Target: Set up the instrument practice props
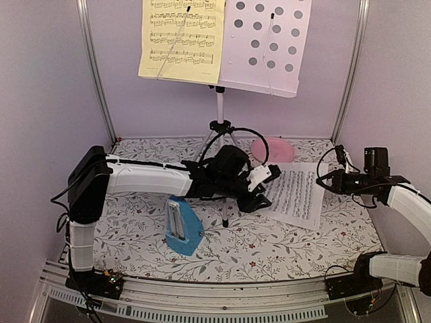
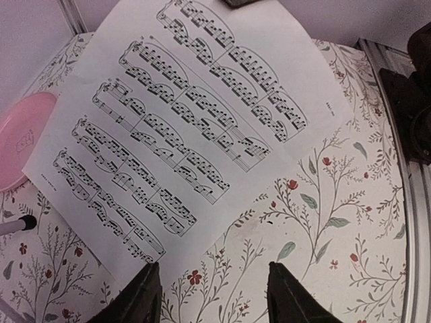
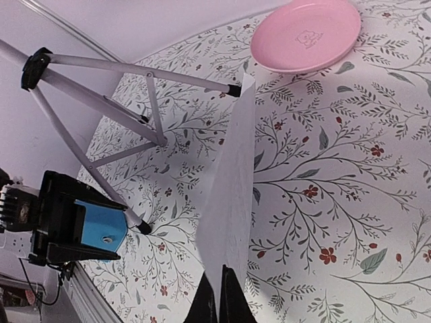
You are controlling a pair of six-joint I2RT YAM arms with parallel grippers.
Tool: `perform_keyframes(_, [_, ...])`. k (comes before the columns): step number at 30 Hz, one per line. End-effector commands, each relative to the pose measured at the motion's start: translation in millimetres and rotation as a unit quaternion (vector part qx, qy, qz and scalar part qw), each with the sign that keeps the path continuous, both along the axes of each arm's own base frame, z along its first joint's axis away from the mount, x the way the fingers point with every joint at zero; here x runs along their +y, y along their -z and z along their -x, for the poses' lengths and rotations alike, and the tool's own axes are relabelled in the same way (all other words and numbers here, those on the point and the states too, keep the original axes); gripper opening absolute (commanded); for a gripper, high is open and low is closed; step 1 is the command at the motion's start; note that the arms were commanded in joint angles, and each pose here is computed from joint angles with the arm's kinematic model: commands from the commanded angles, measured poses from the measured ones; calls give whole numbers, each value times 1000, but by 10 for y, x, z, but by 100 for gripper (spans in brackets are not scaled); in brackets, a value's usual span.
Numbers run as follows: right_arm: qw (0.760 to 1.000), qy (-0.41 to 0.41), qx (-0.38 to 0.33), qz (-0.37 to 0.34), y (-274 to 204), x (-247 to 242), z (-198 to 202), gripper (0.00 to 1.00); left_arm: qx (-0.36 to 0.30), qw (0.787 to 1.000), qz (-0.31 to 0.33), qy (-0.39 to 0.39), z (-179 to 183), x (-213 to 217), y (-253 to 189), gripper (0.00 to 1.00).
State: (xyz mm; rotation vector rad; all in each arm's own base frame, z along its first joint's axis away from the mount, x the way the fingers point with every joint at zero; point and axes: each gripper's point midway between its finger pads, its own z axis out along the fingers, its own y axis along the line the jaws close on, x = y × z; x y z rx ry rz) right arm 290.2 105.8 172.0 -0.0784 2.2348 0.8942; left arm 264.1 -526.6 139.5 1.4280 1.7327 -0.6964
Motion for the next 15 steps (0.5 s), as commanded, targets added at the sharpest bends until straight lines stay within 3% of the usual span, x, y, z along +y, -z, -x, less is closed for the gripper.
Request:
perform_keyframes(1, [994,-79,-68,-19,-260,199,103,0,-23,999,43,1,17,-12,-320,55])
perform_keyframes(11, [986,-145,-82,1,-498,398,166,0,-42,997,64,6,4,33,-444,58])
perform_keyframes(15, [987,-141,-71,7,-691,395,130,0,-59,994,77,46,124,103,-748,67])
